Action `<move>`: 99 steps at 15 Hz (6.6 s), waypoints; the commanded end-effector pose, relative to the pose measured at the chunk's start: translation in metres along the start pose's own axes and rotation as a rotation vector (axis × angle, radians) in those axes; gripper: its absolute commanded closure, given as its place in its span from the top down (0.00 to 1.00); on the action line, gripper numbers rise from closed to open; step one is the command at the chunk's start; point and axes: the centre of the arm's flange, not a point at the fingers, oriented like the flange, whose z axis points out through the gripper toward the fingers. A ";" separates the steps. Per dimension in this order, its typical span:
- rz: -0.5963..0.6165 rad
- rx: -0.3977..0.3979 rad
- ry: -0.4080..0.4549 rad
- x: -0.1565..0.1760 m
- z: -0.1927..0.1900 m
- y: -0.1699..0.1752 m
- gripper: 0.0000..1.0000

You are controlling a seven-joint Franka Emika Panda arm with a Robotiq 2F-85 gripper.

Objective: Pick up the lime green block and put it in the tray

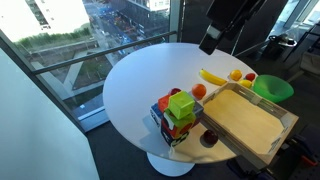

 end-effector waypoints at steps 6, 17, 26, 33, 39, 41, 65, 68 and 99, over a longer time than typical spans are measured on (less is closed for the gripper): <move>0.071 -0.053 -0.119 0.042 0.025 -0.014 1.00; 0.135 -0.197 -0.336 0.051 0.066 -0.013 1.00; 0.103 -0.189 -0.342 0.048 0.108 -0.009 1.00; 0.079 -0.184 -0.300 0.059 0.142 -0.011 1.00; 0.057 -0.167 -0.260 0.059 0.162 -0.014 1.00; 0.048 -0.163 -0.247 0.058 0.167 -0.016 1.00; 0.085 -0.157 -0.280 0.039 0.180 0.000 0.28; 0.109 -0.159 -0.284 0.033 0.169 0.008 0.28; 0.367 -0.305 -0.390 -0.083 0.133 0.153 0.94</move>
